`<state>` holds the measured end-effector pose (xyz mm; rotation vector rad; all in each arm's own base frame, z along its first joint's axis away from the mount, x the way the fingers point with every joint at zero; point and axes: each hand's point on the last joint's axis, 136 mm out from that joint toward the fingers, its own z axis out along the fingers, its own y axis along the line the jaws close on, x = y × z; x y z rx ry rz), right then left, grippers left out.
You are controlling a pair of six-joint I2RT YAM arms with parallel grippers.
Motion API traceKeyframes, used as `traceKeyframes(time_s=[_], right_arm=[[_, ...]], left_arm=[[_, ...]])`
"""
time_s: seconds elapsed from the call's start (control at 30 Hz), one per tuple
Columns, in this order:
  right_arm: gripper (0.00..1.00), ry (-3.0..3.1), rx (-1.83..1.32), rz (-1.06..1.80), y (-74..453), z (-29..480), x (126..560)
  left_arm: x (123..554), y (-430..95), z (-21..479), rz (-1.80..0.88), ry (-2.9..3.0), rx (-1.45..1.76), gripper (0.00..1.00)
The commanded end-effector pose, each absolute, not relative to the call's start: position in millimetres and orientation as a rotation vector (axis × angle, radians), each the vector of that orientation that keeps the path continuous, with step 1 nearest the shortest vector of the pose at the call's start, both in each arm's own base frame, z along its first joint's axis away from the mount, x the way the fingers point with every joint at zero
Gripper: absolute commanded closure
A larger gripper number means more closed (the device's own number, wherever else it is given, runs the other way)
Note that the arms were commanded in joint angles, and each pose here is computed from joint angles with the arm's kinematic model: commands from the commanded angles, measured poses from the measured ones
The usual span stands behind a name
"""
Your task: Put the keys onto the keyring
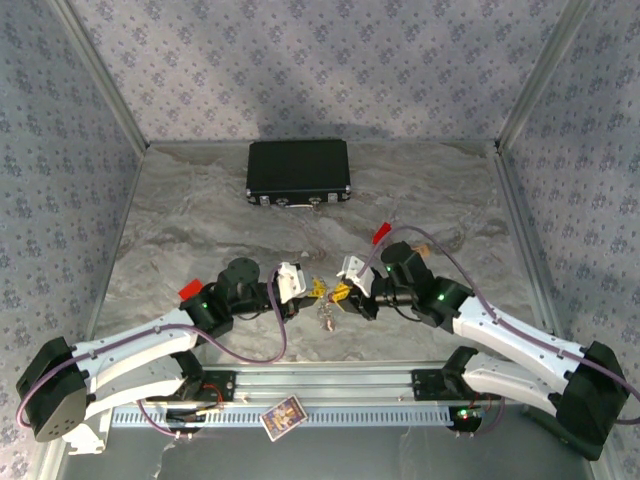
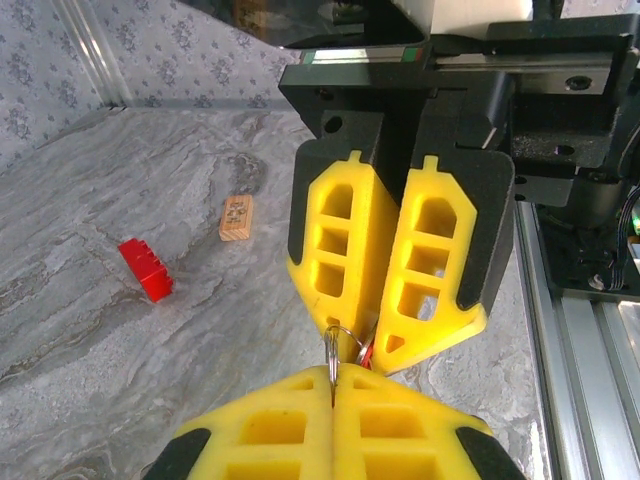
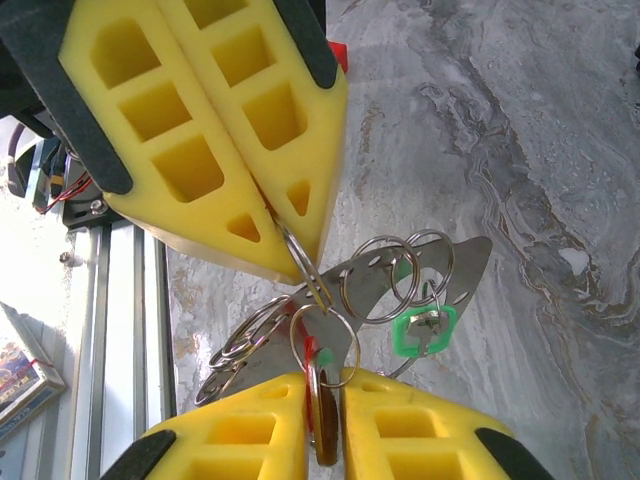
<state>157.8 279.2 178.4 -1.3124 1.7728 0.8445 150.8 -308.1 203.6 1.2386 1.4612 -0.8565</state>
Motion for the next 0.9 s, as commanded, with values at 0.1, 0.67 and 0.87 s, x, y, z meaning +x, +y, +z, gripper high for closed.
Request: traceKeyframes(time_s=[0.1, 0.67, 0.87], right_arm=[[0.88, 1.799, -1.364, 0.86, 285.3, 167.7, 154.9], [0.57, 1.729, -1.319, 0.87, 283.6, 170.4, 155.3], [0.59, 1.702, -1.299, 0.854, 284.7, 170.4, 159.6]], left_arm=[[148.7, -312.2, 230.0, -0.886, 1.358, 1.196, 1.0], [148.3, -313.5, 232.1, -0.887, 1.338, 1.2, 1.0], [148.1, -314.0, 234.0, -0.887, 1.335, 1.203, 1.0]])
